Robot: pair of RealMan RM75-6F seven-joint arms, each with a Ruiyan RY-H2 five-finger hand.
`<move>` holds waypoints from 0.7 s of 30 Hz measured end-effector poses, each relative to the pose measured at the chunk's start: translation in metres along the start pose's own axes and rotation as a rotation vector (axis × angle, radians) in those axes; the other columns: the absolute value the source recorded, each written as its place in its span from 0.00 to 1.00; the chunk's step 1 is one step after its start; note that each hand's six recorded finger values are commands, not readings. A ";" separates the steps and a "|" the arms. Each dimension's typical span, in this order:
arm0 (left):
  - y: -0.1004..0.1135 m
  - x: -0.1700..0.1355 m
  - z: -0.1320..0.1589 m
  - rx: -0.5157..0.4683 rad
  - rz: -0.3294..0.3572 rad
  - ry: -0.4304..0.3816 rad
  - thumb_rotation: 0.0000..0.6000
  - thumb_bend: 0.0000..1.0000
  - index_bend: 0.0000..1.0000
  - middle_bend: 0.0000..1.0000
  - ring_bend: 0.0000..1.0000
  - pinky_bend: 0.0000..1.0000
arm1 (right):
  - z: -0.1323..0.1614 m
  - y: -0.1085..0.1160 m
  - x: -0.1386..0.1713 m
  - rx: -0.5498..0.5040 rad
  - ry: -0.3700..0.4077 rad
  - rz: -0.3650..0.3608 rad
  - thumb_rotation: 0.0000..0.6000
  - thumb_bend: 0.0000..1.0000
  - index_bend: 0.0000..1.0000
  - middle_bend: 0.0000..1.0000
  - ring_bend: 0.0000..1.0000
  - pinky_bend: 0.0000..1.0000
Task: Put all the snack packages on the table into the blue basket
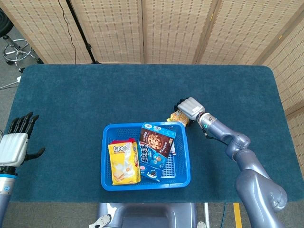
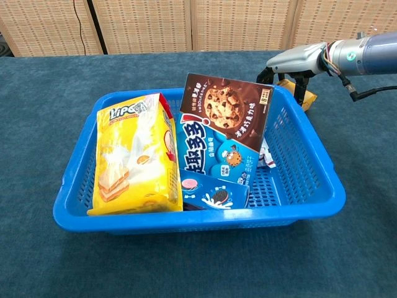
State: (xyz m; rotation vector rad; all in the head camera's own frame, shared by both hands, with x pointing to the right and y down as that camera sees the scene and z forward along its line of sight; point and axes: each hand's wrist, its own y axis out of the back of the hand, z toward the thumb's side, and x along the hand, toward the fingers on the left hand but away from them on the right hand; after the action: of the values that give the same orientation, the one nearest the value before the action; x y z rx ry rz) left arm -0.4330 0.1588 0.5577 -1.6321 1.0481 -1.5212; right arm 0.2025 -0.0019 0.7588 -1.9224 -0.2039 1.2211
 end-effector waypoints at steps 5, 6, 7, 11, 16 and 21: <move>0.001 -0.001 0.000 -0.010 0.000 -0.004 1.00 0.19 0.00 0.00 0.00 0.00 | -0.005 0.006 0.005 -0.027 0.004 -0.038 1.00 0.33 0.54 0.54 0.41 0.58; 0.001 -0.001 0.000 -0.014 -0.001 -0.004 1.00 0.19 0.00 0.00 0.00 0.00 | -0.008 0.009 0.007 -0.029 0.004 -0.051 1.00 0.33 0.54 0.54 0.41 0.58; 0.002 -0.001 0.000 -0.017 -0.002 -0.005 1.00 0.19 0.00 0.00 0.00 0.00 | -0.013 0.016 0.011 -0.029 0.002 -0.073 1.00 0.33 0.54 0.55 0.41 0.58; 0.003 -0.002 0.001 -0.028 -0.005 -0.018 1.00 0.19 0.00 0.00 0.00 0.00 | -0.033 0.041 0.026 -0.017 -0.012 -0.149 1.00 0.33 0.54 0.55 0.42 0.58; 0.005 -0.005 0.001 -0.037 -0.007 -0.028 1.00 0.19 0.00 0.00 0.00 0.00 | -0.051 0.071 0.050 -0.023 -0.014 -0.231 1.00 0.33 0.54 0.55 0.42 0.58; 0.007 -0.006 -0.002 -0.040 -0.006 -0.021 1.00 0.19 0.00 0.00 0.00 0.00 | -0.050 0.090 0.073 -0.052 0.022 -0.289 1.00 0.33 0.54 0.55 0.42 0.58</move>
State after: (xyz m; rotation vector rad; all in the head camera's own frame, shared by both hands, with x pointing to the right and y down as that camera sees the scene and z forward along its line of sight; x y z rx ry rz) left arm -0.4357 0.1610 0.5492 -1.6768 1.0697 -1.4921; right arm 0.2554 -0.0489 0.6539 -1.8731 -0.4884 1.0103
